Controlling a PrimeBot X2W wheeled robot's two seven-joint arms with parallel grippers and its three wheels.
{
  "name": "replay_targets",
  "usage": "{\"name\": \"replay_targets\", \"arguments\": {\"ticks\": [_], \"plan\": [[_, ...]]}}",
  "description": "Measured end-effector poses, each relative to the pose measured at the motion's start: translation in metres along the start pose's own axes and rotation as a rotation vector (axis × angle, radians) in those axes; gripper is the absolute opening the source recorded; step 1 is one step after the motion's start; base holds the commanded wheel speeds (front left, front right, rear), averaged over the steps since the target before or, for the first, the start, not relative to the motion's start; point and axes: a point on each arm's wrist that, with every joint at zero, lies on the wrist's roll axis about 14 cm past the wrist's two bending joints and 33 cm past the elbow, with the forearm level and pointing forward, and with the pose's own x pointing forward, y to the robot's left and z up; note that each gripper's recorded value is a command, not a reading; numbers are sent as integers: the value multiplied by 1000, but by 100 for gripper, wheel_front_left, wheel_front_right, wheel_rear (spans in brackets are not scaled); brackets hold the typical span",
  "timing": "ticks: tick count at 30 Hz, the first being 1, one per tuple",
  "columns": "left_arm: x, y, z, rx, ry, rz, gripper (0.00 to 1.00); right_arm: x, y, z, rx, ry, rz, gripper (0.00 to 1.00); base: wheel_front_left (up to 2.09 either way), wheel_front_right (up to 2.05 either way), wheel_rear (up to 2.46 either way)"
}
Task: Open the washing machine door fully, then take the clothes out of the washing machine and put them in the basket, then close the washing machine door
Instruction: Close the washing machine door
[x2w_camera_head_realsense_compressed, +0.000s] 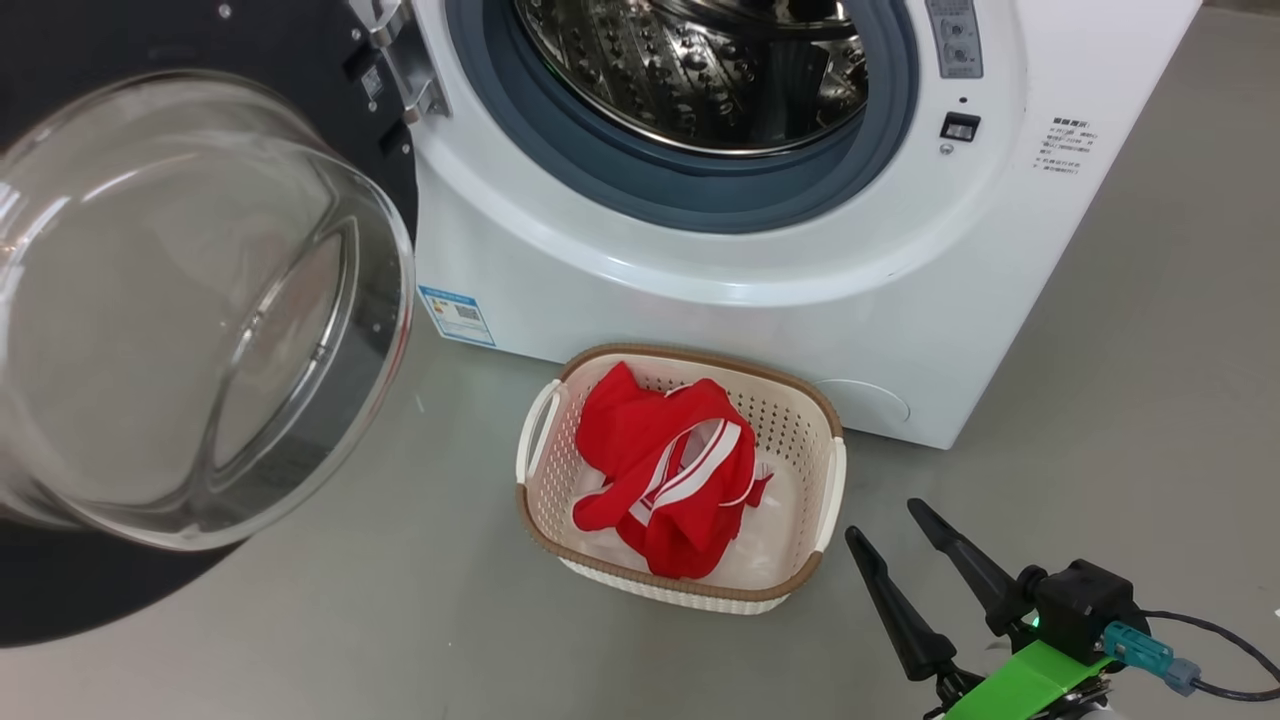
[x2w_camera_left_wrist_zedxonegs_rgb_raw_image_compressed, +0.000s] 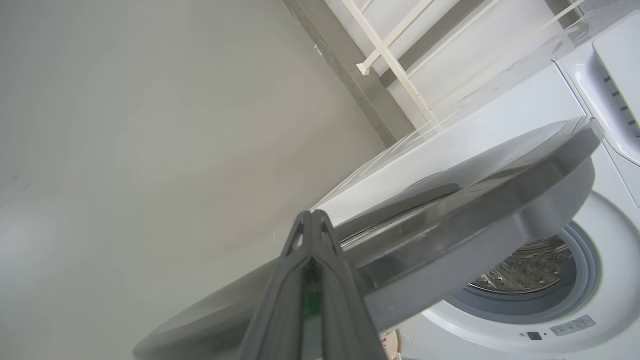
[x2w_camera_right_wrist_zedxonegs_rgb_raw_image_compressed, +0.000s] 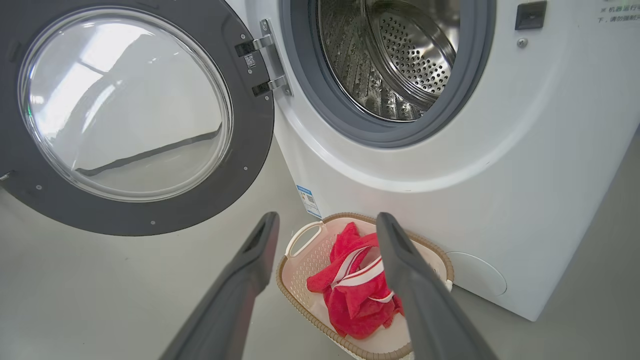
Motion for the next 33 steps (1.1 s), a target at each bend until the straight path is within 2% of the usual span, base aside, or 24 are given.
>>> {"name": "replay_targets", "arguments": {"ticks": [9, 14, 19, 27, 33], "plan": [[-11, -8, -20, 38, 97, -65, 0, -4, 1, 11, -14, -28, -8, 100, 0, 0, 0], [-9, -21, -60, 50, 232, -151, 0, -8, 1, 19, -27, -51, -19, 100, 0, 0, 0], [-17, -28, -64, 97, 258, -200, 0, -14, 0, 25, -36, -69, -32, 100, 0, 0, 0], [-27, -60, -91, 182, 335, -332, 0, -30, -4, 28, -38, -80, -70, 100, 0, 0, 0], [-35, -104, -119, 265, 392, -482, 0, -39, -6, 34, -40, -106, -94, 100, 0, 0, 0]]}}
